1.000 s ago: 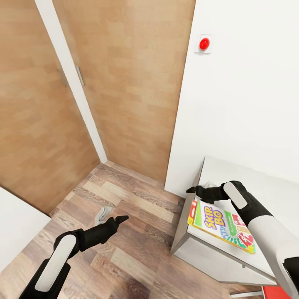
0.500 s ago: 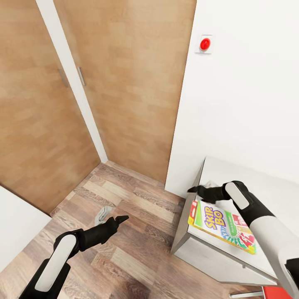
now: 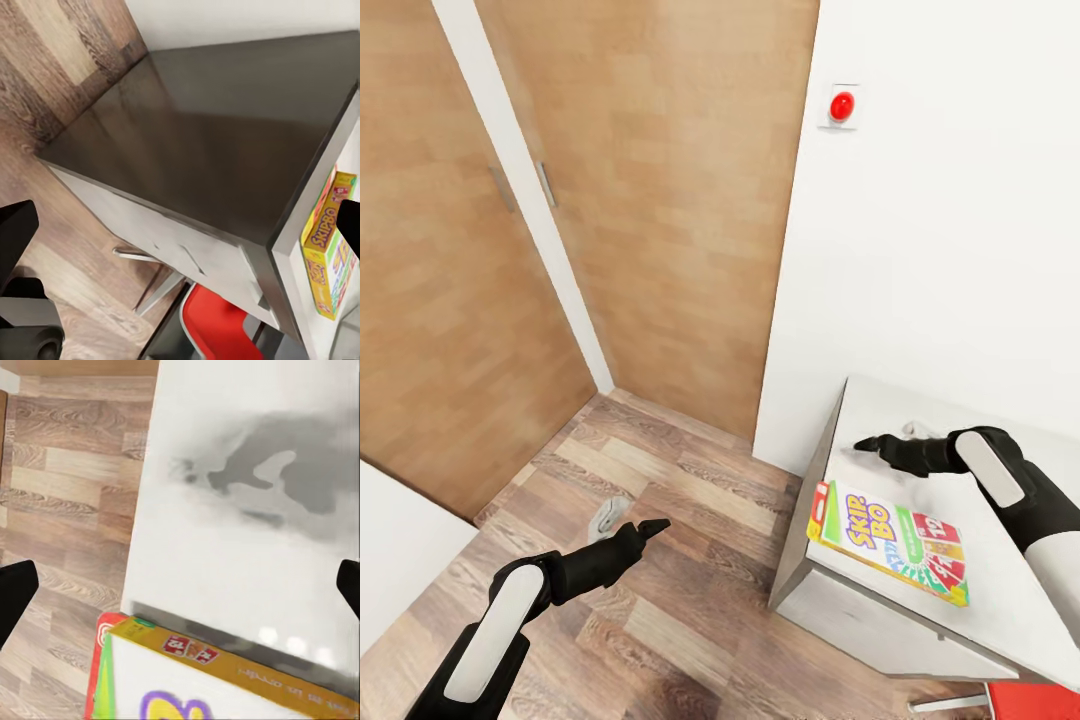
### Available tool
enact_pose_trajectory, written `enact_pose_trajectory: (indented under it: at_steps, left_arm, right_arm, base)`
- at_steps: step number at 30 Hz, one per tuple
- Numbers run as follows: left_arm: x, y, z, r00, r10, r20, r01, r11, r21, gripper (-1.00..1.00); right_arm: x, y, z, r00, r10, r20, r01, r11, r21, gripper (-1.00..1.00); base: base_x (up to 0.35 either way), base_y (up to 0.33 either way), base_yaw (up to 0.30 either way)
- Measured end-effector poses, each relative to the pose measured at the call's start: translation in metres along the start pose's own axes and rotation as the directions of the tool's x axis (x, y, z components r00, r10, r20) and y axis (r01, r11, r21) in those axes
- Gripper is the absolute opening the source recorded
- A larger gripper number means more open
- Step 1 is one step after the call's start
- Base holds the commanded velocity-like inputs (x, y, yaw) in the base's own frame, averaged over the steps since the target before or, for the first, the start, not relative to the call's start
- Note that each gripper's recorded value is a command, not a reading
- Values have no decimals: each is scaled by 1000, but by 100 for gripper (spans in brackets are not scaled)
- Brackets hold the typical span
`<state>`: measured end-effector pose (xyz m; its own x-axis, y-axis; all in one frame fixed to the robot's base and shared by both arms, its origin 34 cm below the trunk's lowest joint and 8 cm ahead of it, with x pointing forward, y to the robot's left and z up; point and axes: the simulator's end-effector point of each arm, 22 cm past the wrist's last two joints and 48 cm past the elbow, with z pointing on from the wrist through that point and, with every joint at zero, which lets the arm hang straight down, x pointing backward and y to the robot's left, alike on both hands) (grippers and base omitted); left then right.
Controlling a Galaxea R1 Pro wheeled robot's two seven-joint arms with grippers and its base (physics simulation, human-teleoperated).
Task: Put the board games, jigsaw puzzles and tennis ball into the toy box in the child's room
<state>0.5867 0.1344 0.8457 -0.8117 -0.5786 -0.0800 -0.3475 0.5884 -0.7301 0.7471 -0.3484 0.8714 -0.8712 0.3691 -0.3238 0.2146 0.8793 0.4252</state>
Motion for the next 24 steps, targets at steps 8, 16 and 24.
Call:
enact_pose_trajectory:
  at_steps: [8,16,24]
  left_arm:
    - [0,0,0,1000,0,0,0,1000,0,100]
    - [0,1,0,1000,-1,-1,1,1000,-2,100]
    - [1,1,1,1000,-2,-2,2,1000,-2,100]
  right_arm:
    - [-7,-9,-10,1000,-14,14,14,1000,15,100]
    - [-7,-11,-13,1000,-18,10,18,1000,17,100]
    - [4,-9,-14,999,-19,-39,19,1000,13,100]
  base:
    - [0,0,-236]
    - [0,0,-266]
    - [0,0,-275]
